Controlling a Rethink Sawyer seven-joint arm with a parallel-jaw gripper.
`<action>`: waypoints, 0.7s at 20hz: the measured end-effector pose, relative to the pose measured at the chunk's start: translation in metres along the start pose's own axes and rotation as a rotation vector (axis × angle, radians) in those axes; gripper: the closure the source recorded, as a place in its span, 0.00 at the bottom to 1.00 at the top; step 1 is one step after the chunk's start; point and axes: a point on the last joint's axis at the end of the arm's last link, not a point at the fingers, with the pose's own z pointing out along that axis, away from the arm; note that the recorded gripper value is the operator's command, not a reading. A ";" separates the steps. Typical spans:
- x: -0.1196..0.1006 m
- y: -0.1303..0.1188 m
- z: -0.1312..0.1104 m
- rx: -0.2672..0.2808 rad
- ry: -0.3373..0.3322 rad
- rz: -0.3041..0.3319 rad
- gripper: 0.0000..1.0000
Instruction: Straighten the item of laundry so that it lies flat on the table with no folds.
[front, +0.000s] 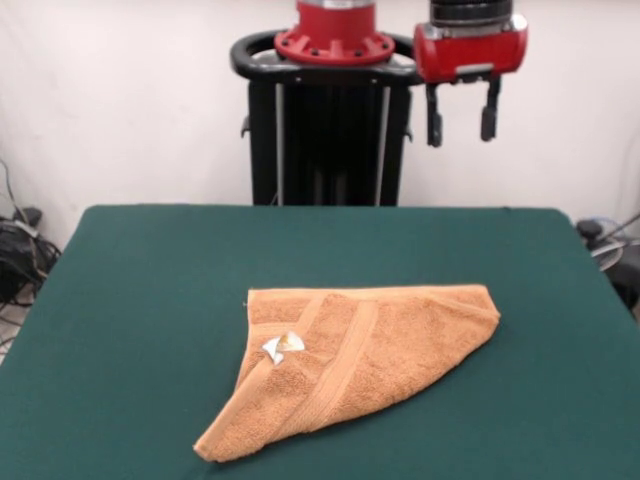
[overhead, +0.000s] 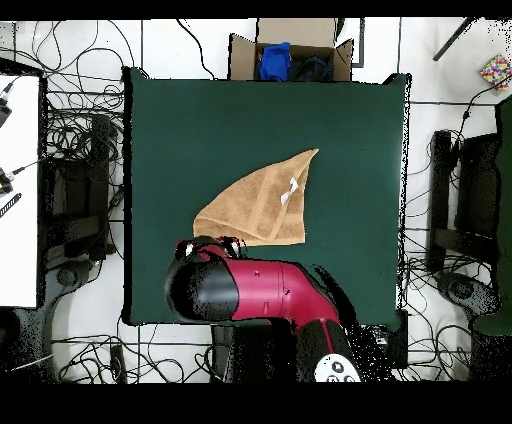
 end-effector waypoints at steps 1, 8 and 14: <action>0.002 -0.002 0.000 0.006 0.000 -0.010 0.00; 0.009 -0.005 0.004 0.029 0.005 -0.066 0.00; 0.019 -0.011 0.021 0.038 0.004 -0.114 0.00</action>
